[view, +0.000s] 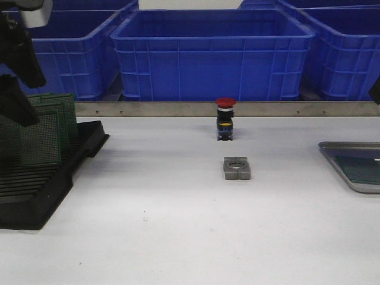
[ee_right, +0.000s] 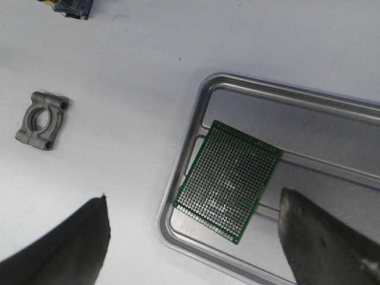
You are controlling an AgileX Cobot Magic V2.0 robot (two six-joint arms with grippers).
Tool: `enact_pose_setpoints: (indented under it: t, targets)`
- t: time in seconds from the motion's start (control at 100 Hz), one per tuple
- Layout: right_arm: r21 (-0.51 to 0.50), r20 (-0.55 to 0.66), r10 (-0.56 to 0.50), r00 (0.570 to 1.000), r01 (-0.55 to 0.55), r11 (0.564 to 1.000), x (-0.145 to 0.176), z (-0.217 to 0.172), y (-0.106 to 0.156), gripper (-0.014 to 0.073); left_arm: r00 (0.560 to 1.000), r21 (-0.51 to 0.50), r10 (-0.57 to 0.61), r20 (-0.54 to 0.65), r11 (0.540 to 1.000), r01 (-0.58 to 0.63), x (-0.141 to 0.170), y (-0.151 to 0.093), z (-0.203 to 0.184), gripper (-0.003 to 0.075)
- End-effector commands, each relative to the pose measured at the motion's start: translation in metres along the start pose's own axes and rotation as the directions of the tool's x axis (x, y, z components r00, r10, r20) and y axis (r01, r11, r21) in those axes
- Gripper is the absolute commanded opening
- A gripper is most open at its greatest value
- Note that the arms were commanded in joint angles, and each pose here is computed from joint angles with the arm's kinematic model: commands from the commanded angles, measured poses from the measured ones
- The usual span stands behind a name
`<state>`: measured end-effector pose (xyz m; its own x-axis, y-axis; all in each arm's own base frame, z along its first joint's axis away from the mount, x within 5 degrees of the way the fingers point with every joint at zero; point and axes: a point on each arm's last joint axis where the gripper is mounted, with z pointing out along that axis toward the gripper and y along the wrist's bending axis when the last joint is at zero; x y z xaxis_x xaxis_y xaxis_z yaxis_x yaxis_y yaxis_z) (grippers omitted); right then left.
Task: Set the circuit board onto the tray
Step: 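Reach the left gripper back into the rack and grasp another green board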
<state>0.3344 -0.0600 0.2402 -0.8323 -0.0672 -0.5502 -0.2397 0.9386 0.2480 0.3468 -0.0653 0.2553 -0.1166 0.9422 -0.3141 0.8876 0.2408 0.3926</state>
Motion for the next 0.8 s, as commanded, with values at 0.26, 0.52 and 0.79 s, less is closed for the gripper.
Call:
enact_pose_setpoints:
  t: [0.26, 0.52, 0.79]
  targets:
    - [0.005, 0.088, -0.012, 0.996, 0.011, 1.0, -0.014, -0.021, 0.008, 0.0596, 1.0, 0.022, -0.029, -0.001, 0.999, 0.029, -0.001, 0.009, 0.015, 0.0564]
    - [0.004, 0.088, -0.011, 0.996, 0.011, 1.0, -0.014, -0.021, 0.008, 0.0596, 1.0, 0.067, -0.03, -0.011, 0.997, 0.03, 0.0, 0.005, 0.016, 0.034]
    - [0.004, 0.088, -0.011, 0.996, 0.011, 1.0, -0.014, -0.021, 0.008, 0.0596, 0.999, 0.132, -0.027, -0.023, 0.991, 0.03, 0.001, 0.0, 0.014, -0.002]
